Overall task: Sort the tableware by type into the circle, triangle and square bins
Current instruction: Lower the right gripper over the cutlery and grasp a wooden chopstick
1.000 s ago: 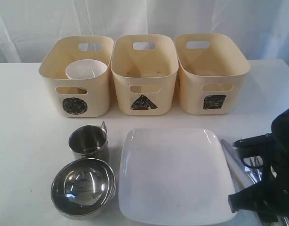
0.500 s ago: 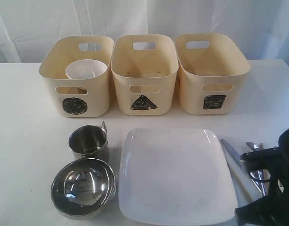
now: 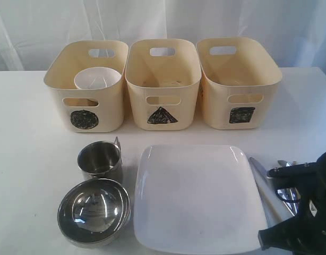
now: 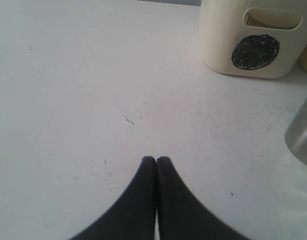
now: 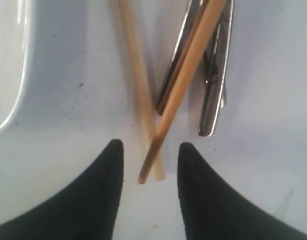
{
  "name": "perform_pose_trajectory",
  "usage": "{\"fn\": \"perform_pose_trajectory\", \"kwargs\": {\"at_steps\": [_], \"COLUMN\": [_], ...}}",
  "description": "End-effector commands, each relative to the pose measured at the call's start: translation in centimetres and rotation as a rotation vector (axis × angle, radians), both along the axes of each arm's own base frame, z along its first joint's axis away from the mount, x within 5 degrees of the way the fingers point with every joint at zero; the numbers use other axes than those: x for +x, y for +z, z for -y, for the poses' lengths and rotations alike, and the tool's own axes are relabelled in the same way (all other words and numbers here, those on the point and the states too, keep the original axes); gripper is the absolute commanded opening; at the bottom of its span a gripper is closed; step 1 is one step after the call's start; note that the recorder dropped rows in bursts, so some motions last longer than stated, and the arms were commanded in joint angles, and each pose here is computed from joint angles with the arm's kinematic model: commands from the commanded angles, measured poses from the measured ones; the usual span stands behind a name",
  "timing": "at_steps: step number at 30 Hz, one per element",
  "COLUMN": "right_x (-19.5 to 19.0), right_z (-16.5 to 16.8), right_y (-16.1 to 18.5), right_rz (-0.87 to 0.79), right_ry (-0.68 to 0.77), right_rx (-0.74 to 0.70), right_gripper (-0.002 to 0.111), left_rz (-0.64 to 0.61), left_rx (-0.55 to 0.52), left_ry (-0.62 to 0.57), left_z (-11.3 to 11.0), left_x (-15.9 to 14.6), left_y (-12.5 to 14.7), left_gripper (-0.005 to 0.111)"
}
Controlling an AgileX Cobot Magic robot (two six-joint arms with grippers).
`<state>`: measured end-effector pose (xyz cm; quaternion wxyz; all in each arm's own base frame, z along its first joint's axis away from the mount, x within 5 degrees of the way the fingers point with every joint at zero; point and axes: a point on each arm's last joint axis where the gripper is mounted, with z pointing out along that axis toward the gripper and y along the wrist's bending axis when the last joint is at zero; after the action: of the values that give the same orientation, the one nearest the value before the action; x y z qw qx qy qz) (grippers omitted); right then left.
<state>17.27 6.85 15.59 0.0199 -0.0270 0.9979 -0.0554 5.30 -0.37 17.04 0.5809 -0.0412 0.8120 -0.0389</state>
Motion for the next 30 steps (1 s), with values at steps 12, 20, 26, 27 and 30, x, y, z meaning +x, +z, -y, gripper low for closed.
{"fn": "perform_pose_trajectory", "kwargs": {"at_steps": [12, 20, 26, 27, 30], "right_x": [0.4, 0.3, -0.1, -0.1, -0.1], "right_z": [0.0, 0.0, 0.3, 0.3, 0.3], "right_y": [-1.5, -1.6, -1.5, -1.5, -1.5], "right_rz": [-0.034, -0.052, -0.096, -0.098, -0.099], "right_ry": [-0.003, -0.005, -0.011, -0.011, -0.011], "right_rx": [-0.015, -0.025, -0.052, -0.053, -0.054], "right_gripper": [0.034, 0.027, 0.021, 0.020, 0.018], "left_rz": [0.005, 0.005, 0.005, 0.005, 0.005], "left_rx": [-0.002, -0.002, -0.002, -0.002, -0.002], "left_ry": [-0.001, -0.001, -0.001, -0.001, -0.001], "left_z": [0.0, 0.0, 0.0, 0.0, 0.0], "left_x": [0.0, 0.0, 0.0, 0.0, 0.0], "left_y": [-0.1, -0.1, -0.1, -0.1, -0.1], "left_gripper": [0.000, 0.000, 0.000, 0.000, 0.000]}}
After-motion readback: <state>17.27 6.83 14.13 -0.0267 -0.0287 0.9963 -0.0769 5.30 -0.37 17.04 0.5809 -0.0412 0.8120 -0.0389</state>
